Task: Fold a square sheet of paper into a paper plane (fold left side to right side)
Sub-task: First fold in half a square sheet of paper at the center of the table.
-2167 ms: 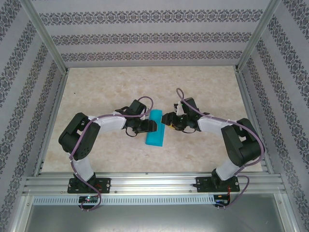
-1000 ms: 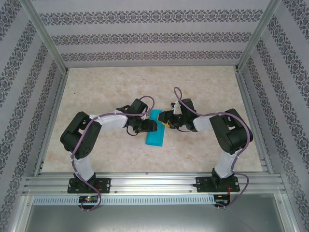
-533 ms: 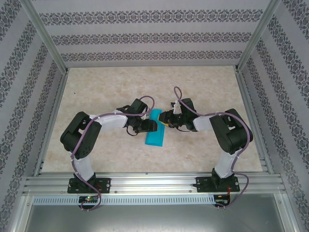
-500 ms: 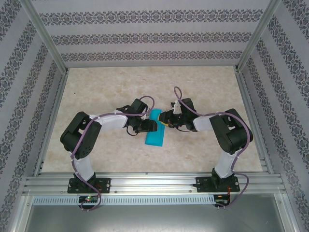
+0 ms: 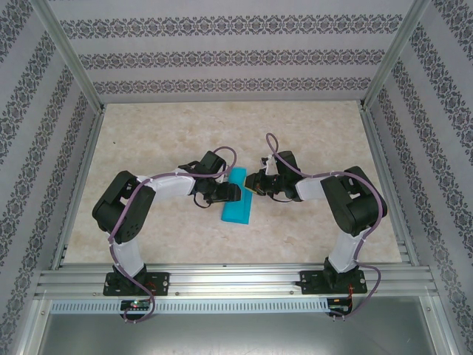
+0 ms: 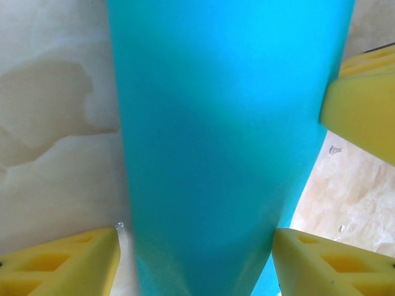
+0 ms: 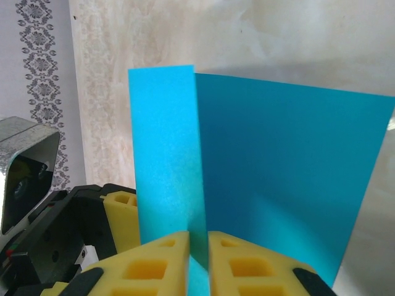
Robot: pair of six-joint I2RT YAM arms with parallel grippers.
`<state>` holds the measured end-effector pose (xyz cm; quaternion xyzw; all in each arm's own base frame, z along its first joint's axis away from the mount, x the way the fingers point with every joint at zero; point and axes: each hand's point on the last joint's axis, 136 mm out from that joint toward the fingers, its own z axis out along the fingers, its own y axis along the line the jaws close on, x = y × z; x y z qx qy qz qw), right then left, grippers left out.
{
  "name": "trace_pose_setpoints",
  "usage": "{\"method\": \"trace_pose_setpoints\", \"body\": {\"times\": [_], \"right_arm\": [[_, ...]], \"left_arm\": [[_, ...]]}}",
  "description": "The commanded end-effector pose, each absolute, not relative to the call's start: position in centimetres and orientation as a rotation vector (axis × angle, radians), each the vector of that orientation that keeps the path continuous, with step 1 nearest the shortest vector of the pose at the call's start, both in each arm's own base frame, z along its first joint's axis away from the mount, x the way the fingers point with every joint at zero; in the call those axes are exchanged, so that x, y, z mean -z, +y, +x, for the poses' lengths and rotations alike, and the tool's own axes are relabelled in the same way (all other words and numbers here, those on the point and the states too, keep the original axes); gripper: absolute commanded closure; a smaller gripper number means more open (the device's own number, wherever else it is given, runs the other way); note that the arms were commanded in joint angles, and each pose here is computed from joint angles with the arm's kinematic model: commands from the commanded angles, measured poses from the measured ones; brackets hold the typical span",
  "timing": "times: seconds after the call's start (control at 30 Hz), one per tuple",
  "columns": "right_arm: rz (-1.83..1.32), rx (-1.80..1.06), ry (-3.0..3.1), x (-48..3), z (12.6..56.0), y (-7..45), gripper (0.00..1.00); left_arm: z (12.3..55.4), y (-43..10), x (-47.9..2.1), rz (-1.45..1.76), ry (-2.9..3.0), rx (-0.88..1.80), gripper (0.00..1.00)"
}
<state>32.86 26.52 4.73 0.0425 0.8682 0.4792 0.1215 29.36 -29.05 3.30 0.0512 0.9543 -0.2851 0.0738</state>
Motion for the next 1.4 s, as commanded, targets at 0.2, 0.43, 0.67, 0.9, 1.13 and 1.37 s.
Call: {"method": "trace_pose_setpoints", "body": {"times": [0.2, 0.43, 0.67, 0.9, 1.13, 1.37], "right_arm": [[0.092, -1.358, 2.548, -4.2, 33.2, 26.3, 0.93], [0.103, -1.3, 2.575, -3.9, 32.9, 25.4, 0.93], [0.113, -1.269, 2.585, -3.8, 32.7, 24.4, 0.93], [0.118, -1.264, 2.591, -3.6, 32.6, 24.3, 0.93], [0.118, -1.255, 2.593, -3.7, 32.4, 24.1, 0.93], [0.116, -1.245, 2.604, -3.6, 32.2, 24.0, 0.92]], "left_arm": [[29.1, -30.7, -5.1, 0.252, 2.792, 0.918, 0.31], [29.4, -29.5, -6.7, 0.224, 2.768, 0.872, 0.26], [29.5, -28.8, -6.7, 0.196, 2.774, 0.854, 0.26], [29.6, -28.4, -5.1, 0.179, 2.812, 0.817, 0.28], [29.8, -28.8, -4.1, 0.174, 2.829, 0.828, 0.32], [29.8, -28.9, -3.3, 0.176, 2.844, 0.825, 0.39]]}}
